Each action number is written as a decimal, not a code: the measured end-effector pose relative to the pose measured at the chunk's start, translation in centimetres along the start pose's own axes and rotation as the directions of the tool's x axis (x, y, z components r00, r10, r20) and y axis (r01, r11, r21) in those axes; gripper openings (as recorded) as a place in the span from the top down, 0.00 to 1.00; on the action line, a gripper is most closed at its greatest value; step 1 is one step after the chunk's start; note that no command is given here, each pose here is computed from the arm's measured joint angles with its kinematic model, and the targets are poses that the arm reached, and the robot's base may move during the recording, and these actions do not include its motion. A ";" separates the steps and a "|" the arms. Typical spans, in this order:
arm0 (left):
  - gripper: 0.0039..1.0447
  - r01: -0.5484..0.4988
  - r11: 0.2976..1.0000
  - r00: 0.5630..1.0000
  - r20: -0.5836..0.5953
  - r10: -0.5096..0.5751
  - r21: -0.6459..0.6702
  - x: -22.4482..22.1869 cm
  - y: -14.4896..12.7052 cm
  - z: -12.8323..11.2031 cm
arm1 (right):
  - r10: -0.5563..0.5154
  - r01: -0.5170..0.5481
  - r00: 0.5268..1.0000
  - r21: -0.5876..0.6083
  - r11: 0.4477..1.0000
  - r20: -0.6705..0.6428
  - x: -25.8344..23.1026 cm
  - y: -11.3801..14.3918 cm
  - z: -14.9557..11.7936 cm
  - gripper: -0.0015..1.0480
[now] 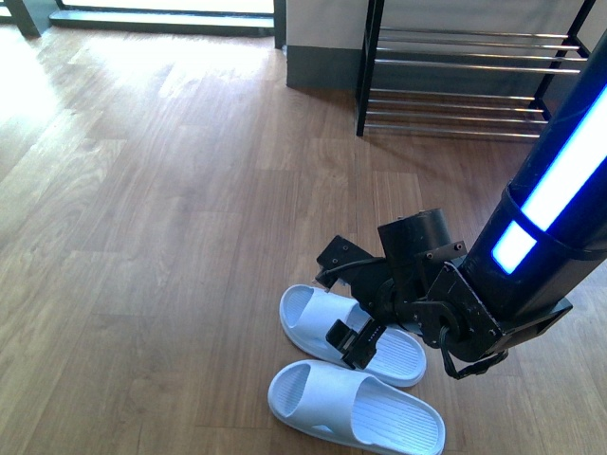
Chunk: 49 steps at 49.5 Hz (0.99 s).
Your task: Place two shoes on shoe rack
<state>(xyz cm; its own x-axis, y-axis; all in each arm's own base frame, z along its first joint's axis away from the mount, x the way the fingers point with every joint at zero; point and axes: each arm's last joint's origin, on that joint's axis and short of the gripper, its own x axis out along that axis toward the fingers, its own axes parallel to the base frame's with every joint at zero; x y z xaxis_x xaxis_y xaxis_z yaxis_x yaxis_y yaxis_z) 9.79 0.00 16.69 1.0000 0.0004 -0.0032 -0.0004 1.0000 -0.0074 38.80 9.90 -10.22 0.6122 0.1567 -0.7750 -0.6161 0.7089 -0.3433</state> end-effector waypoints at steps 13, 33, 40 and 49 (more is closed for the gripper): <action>0.09 0.000 1.000 1.000 0.000 0.000 0.000 0.0 0.0 0.0 | 0.023 -0.023 1.000 0.010 1.000 0.017 0.0 0.0 0.0 0.09; 0.09 0.000 1.000 1.000 0.000 0.000 0.000 0.0 0.0 0.0 | 0.015 -0.015 1.000 0.005 1.000 0.028 0.0 0.1 0.0 0.09; 0.09 0.000 1.000 1.000 0.000 0.000 0.000 0.0 0.0 0.0 | 0.004 -0.005 0.999 0.005 1.000 0.037 -0.1 0.0 0.1 0.09; 0.09 0.000 1.000 1.000 0.000 0.000 0.000 0.0 0.0 0.0 | -0.018 0.018 0.999 0.000 1.000 0.030 0.0 -0.1 0.1 0.09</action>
<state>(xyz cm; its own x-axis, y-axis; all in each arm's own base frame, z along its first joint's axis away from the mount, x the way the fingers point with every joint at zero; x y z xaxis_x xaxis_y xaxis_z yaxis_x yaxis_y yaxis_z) 9.79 0.00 16.69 1.0000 0.0004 -0.0032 -0.0004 1.0000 -0.0074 38.91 9.85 -10.13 0.6382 0.1644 -0.7521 -0.6048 0.7115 -0.3577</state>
